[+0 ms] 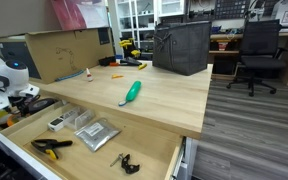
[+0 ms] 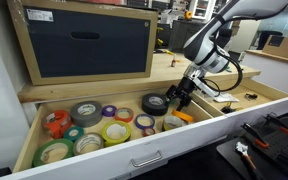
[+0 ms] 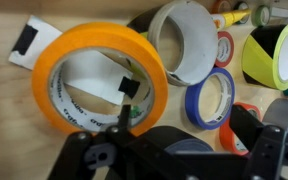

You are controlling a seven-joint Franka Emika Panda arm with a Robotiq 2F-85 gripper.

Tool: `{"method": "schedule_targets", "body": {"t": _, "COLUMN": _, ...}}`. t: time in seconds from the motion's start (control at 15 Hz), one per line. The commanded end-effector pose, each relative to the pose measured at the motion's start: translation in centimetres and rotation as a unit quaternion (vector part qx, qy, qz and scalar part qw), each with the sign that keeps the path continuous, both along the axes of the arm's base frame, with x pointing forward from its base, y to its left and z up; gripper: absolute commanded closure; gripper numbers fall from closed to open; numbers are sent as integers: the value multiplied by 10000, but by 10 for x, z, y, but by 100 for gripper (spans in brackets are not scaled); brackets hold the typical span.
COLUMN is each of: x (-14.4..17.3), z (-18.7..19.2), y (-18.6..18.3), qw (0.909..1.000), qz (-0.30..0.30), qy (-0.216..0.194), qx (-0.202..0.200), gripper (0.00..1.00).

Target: Pick up the orange masking tape and put it inside the top left drawer

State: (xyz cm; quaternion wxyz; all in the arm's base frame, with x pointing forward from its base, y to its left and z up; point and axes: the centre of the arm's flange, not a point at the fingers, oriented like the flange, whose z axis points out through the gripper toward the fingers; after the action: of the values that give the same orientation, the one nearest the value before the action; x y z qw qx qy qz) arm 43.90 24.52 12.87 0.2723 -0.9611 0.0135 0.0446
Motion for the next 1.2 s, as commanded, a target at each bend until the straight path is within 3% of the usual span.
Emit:
{"method": "schedule_targets", "body": {"t": 0.0, "x": 1, "z": -17, "y": 7, "qw": 10000, "qz": 5, "qy": -90, "qx": 26, "gripper": 26}}
{"method": "schedule_targets", "body": {"t": 0.33, "x": -7, "z": -25, "y": 9, "qw": 10000, "qz": -33, "qy": 80, "qx": 20, "gripper": 66}}
{"method": "schedule_targets", "body": {"t": 0.67, "x": -13, "z": -17, "y": 14, "qw": 9999, "qz": 39, "qy": 115, "qx": 42, "gripper": 100}}
{"method": "schedule_targets", "body": {"t": 0.93, "x": -11, "z": 6, "y": 19, "qw": 9999, "qz": 132, "qy": 28, "qx": 93, "gripper": 95}}
{"method": "schedule_targets", "body": {"t": 1.13, "x": -9, "z": 29, "y": 36, "qw": 9981, "qz": 577, "qy": -193, "qx": -61, "gripper": 95}}
